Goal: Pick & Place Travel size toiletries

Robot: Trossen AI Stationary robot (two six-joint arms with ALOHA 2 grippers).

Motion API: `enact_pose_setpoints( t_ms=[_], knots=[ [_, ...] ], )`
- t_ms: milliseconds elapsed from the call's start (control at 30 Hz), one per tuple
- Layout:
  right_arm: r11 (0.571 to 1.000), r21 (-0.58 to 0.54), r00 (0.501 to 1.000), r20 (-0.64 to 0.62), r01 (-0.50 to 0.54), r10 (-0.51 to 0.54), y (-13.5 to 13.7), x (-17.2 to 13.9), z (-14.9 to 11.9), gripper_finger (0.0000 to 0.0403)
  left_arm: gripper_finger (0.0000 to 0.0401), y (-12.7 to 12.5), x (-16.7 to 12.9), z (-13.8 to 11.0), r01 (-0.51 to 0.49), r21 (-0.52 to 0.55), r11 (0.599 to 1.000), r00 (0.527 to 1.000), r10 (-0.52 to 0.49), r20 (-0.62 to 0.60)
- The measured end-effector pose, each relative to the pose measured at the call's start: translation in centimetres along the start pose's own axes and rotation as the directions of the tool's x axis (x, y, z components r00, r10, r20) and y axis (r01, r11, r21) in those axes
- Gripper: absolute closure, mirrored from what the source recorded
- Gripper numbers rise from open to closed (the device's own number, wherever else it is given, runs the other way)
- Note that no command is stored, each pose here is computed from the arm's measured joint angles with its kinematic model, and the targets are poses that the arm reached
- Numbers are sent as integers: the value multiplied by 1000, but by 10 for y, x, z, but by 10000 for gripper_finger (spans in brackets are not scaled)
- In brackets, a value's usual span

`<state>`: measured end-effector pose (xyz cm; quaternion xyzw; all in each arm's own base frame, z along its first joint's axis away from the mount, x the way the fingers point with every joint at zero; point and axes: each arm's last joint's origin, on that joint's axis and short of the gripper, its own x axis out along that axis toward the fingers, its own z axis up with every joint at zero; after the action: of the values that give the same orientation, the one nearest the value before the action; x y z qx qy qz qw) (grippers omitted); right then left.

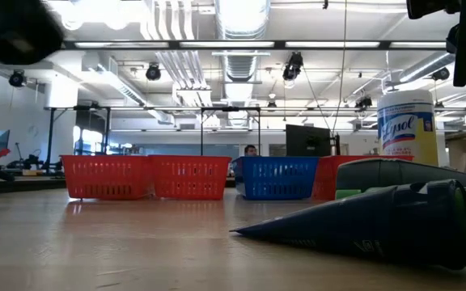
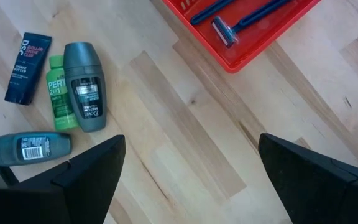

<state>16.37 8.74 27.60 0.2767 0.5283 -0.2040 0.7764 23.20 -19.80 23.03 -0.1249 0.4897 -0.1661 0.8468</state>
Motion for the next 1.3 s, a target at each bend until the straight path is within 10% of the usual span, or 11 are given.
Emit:
enact_pose_setpoints(
  t_ms=[400, 1300],
  knots=[
    [1000, 15, 1000, -3, 6, -6, -1, 2, -1, 37, 156, -40, 49, -6, -96, 337, 937, 917, 215, -336],
    [999, 49, 999, -28, 20, -19, -3, 8, -4, 37, 155, -14, 69, -32, -120, 324, 938, 927, 222, -302]
  ],
)
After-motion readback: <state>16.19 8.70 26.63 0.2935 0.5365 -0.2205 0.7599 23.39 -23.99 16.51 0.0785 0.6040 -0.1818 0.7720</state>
